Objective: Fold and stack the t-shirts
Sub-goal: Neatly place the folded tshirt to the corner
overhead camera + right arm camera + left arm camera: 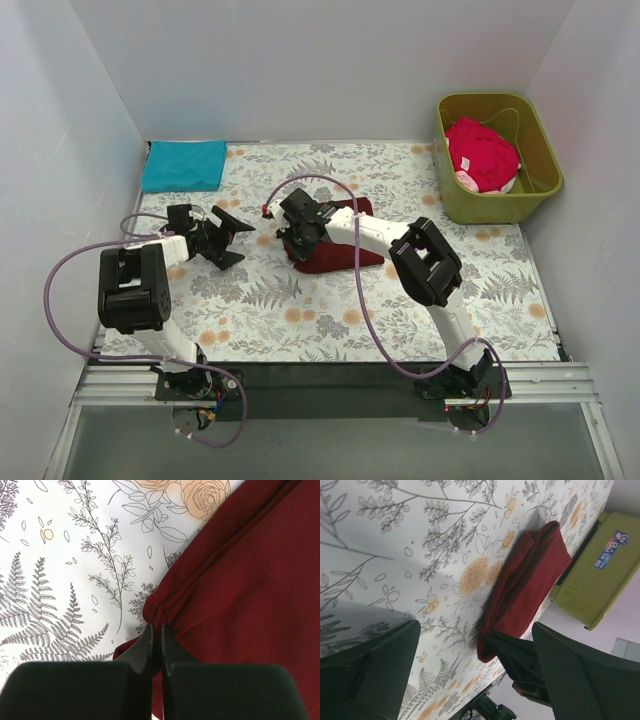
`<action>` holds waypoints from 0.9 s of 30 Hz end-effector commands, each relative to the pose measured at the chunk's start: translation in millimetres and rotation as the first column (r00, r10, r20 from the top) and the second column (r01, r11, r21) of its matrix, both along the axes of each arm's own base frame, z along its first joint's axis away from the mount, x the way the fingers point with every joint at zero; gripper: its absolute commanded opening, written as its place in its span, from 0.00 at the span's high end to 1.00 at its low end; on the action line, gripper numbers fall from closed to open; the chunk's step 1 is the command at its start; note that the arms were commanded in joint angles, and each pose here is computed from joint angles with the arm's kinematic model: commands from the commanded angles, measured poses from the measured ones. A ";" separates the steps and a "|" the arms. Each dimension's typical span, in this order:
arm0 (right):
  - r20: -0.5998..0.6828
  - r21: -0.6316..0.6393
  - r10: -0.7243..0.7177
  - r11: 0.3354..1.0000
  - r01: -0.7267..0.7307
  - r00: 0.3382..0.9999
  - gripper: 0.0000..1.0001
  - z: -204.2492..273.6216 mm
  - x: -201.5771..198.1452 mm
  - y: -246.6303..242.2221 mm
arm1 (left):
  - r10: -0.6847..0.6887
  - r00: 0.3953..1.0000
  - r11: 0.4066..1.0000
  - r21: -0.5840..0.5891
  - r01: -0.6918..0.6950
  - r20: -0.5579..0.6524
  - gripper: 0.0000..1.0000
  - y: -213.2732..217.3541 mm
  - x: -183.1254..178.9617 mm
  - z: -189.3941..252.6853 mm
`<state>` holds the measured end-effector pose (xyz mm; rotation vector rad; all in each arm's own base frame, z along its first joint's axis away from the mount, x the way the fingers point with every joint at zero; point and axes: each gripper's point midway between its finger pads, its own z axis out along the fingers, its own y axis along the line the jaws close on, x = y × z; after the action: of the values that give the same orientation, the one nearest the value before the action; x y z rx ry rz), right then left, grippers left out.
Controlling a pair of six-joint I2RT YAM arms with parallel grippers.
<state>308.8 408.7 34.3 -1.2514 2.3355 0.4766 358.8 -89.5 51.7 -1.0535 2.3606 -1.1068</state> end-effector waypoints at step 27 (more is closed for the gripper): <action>-0.024 0.247 -0.066 0.967 0.070 0.998 0.99 83.7 28.0 32.1 | 0.058 0.998 0.997 0.043 -0.057 -0.029 0.05 -93.7 54.2 -23.7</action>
<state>330.1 425.1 99.6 -1.0795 2.2889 0.6799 407.2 -189.8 50.4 -1.0486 2.3393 -1.1745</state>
